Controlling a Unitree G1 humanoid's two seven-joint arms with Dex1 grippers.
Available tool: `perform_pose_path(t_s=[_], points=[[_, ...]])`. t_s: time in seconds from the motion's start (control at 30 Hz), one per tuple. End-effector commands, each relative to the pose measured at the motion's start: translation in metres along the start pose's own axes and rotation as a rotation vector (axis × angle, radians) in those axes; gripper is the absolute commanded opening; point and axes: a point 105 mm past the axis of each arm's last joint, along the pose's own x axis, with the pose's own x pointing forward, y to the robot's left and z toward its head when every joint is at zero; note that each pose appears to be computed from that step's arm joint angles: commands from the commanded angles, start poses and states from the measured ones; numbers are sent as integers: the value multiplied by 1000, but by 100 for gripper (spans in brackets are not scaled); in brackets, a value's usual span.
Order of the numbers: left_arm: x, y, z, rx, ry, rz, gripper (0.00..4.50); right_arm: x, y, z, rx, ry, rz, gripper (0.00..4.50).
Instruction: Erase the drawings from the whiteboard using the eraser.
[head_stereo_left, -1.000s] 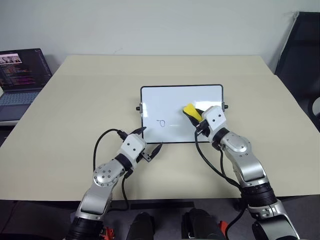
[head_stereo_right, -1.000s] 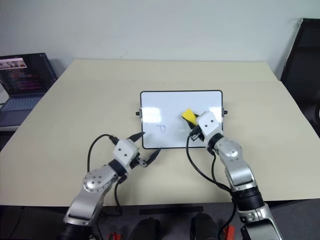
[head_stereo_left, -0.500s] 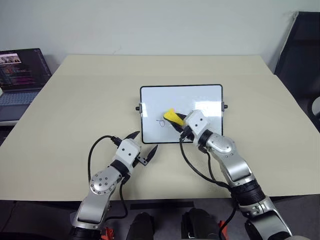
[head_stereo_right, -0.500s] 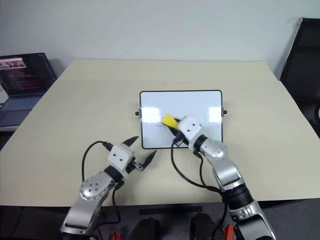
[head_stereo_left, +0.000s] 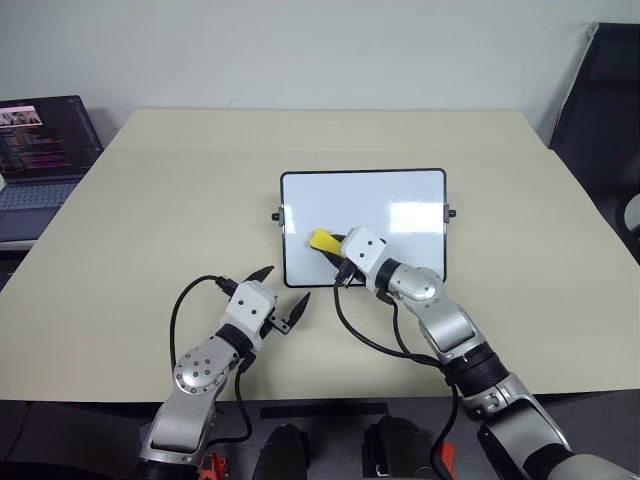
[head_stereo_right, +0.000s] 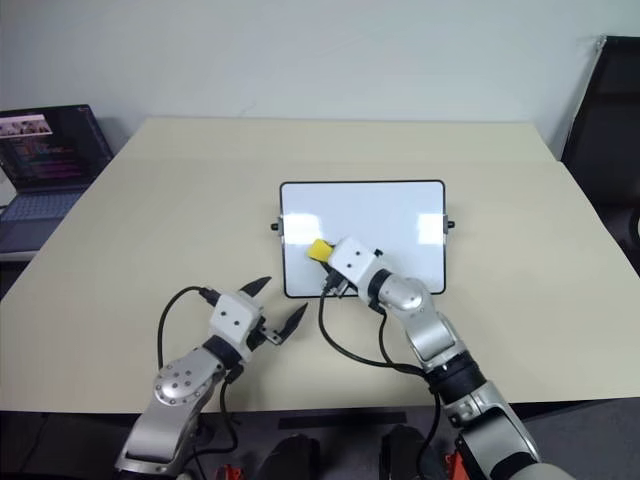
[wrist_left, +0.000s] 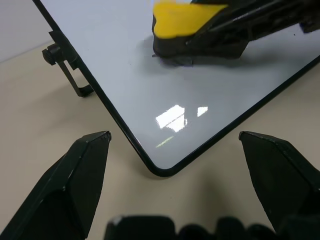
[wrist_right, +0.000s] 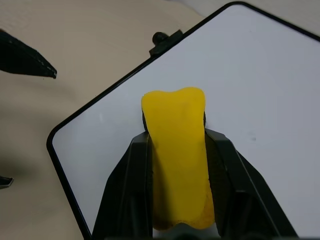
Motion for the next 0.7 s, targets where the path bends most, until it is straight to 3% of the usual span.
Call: perform_pose_path(t_s=[0.03, 0.2, 0.5, 0.7], points=[[0, 9, 16, 24, -50, 26, 450, 9, -4, 23, -47, -68, -12, 108], [2, 10, 18, 26, -52, 28, 450, 10, -3, 9, -71, 10, 5, 108], [3, 7, 14, 15, -47, 23, 450, -37, -16, -42, -82, 197, 0, 108], [6, 6, 13, 11, -51, 11, 450, -46, -24, -44, -84, 209, -24, 108]])
